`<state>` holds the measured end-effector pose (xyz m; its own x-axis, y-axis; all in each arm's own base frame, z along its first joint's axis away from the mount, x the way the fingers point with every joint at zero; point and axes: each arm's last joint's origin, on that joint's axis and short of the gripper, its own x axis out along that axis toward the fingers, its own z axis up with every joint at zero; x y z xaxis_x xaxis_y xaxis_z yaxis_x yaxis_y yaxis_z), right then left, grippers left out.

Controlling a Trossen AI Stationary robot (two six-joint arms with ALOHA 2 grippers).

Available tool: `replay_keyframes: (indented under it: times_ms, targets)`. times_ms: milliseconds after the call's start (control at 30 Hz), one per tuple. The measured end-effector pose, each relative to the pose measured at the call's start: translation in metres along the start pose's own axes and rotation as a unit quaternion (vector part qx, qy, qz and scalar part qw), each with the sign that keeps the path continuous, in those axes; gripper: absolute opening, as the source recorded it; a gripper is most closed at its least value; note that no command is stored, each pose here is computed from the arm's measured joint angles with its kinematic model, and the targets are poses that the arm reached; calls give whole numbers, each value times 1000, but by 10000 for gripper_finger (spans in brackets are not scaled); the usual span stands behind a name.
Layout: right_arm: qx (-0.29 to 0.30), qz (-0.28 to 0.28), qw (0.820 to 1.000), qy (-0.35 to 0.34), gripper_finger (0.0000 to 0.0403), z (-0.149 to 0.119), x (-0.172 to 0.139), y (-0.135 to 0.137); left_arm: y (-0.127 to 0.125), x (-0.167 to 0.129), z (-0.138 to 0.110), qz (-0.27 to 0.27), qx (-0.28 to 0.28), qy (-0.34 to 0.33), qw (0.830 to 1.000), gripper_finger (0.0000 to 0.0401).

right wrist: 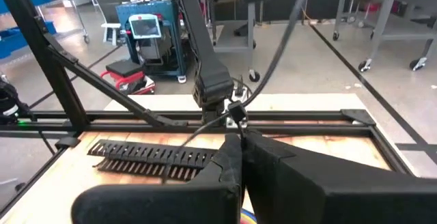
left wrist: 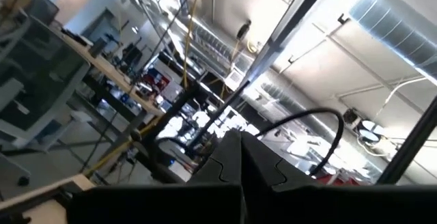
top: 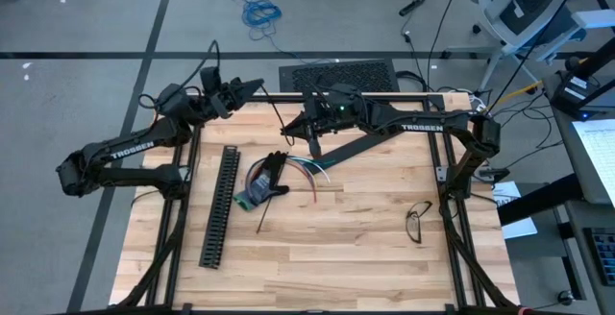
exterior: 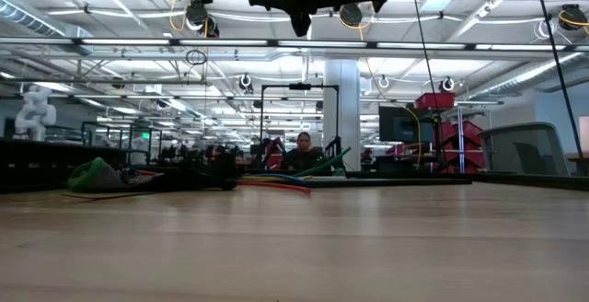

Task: Ziptie cables
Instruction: Wrap the cable wires with the black zip tie

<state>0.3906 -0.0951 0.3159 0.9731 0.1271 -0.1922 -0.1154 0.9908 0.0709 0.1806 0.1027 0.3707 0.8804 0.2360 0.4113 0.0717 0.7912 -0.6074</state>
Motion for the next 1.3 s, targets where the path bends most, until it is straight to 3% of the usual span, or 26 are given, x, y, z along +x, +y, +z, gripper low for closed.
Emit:
replay_keyframes:
  times_ms: [433,800,1000,1300]
  targets:
    - [10,2,1000,25,0,-5,0,1,-1,-16,25,17,34,-52,998,0]
    - [7,1,1000,21,0,-4,0,1,-2,-18,27,11,35,-54,998,2]
    - [11,4,999,34,0,-9,1,1,-7,-16,26,-7,25,-57,998,42]
    - [30,-12,992,125,0,-26,-2,0,-25,-19,34,-96,22,-92,991,126]
